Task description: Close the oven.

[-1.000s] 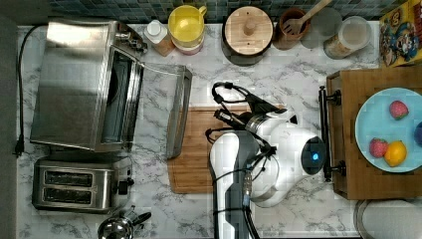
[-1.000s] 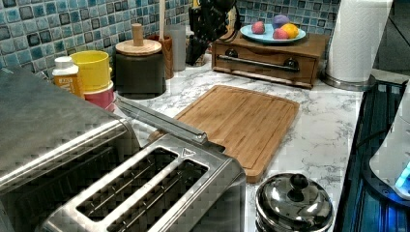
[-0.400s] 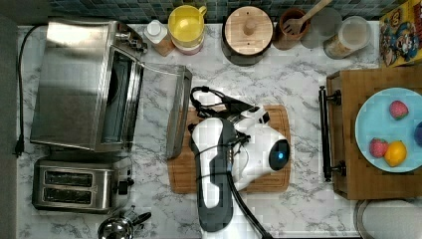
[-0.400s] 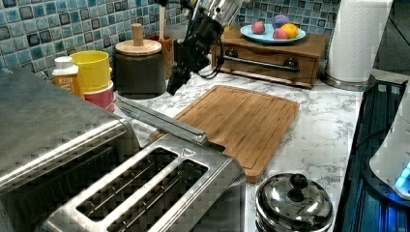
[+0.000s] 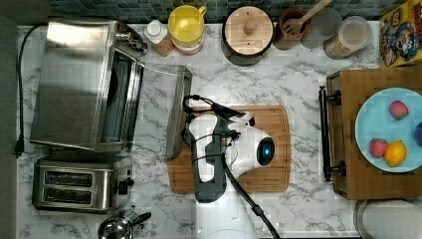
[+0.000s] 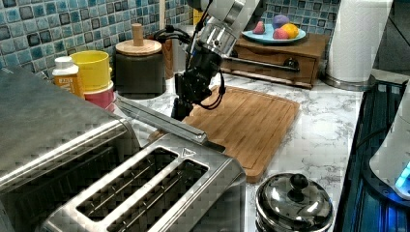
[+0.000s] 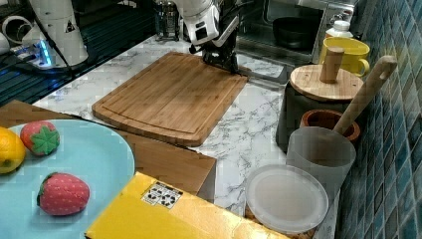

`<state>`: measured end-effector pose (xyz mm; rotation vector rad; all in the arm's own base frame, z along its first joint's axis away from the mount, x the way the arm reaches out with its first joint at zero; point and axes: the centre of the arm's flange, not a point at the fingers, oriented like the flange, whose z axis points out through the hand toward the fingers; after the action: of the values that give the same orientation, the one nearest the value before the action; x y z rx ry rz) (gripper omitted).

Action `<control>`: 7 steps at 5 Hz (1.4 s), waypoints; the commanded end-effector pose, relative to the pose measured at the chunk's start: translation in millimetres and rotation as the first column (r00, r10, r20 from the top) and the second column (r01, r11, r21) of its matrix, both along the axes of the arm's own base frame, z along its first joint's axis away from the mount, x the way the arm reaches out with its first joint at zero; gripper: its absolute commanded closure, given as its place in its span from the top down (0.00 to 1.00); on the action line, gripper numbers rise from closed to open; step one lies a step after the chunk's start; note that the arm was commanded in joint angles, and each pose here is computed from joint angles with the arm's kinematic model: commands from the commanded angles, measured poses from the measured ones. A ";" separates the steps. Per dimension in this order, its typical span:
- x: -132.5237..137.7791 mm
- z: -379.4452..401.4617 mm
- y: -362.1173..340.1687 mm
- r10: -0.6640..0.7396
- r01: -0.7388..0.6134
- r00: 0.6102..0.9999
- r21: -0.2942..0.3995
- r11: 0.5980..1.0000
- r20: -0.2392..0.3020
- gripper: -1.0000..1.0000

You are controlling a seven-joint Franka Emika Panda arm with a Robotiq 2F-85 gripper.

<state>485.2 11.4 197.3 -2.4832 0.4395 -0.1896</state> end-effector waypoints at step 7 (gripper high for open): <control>83.2 71.7 31.3 0.028 -0.029 1.000 0.099 0.995 0.004 0.00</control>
<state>540.8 22.6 212.7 -2.4650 0.4253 -0.0938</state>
